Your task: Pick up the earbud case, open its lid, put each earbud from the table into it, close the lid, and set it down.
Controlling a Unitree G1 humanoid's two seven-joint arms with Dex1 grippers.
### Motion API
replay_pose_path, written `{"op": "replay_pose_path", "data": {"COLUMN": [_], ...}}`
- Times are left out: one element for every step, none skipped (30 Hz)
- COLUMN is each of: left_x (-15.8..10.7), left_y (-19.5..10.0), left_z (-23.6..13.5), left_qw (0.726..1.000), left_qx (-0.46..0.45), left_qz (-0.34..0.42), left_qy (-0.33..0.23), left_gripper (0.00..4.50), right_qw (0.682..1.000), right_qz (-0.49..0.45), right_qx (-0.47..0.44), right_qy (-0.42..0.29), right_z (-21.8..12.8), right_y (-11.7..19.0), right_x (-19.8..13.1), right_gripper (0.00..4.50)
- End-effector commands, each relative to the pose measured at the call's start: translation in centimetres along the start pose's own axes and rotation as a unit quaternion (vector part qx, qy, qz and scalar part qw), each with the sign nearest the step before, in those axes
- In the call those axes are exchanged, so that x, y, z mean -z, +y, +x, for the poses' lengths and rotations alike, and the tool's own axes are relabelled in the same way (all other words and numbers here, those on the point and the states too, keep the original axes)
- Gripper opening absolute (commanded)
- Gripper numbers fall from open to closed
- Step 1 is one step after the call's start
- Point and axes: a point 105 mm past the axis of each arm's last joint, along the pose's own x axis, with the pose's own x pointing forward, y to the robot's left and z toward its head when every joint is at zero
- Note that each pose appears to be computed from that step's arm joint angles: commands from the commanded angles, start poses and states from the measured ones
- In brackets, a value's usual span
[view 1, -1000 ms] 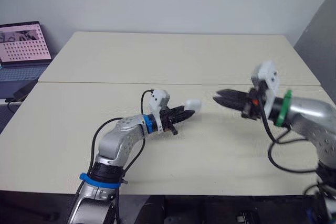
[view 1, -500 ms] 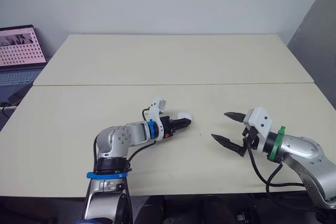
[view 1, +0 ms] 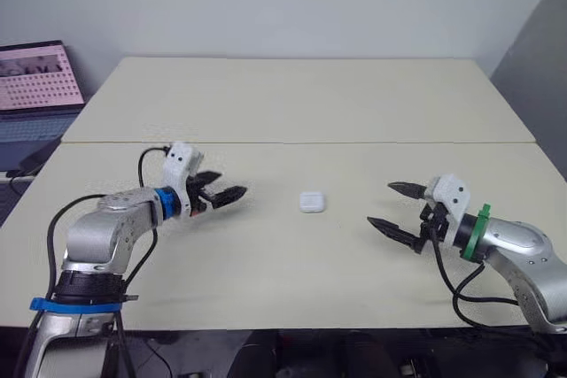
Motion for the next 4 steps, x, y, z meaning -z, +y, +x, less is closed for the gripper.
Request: {"op": "replay_pose_path", "data": {"left_x": [-0.83, -0.88, -0.93, -0.98], "left_y": [1.75, 1.85, 1.86, 1.82], "left_z": [0.45, 0.69, 0.9, 1.14], "left_qw": [0.997, 0.996, 0.996, 0.996], "left_qx": [-0.038, -0.04, -0.039, -0.038], "left_qz": [0.058, 0.056, 0.057, 0.061], "left_qy": [-0.041, -0.049, -0.053, -0.055], "left_gripper": [4.44, 4.44, 4.44, 4.44], "right_qw": [1.0, 0.999, 0.999, 0.999], "right_qz": [-0.003, -0.002, -0.005, -0.005], "right_qx": [0.024, 0.031, 0.035, 0.036], "right_qy": [-0.018, -0.016, -0.011, -0.009], "right_z": [-0.53, -0.59, -0.63, -0.68], "right_y": [-0.74, -0.95, -1.08, -1.21], "right_x": [-0.99, -0.84, -0.71, -0.63], "right_gripper": [4.5, 4.5, 4.5, 4.5]}}
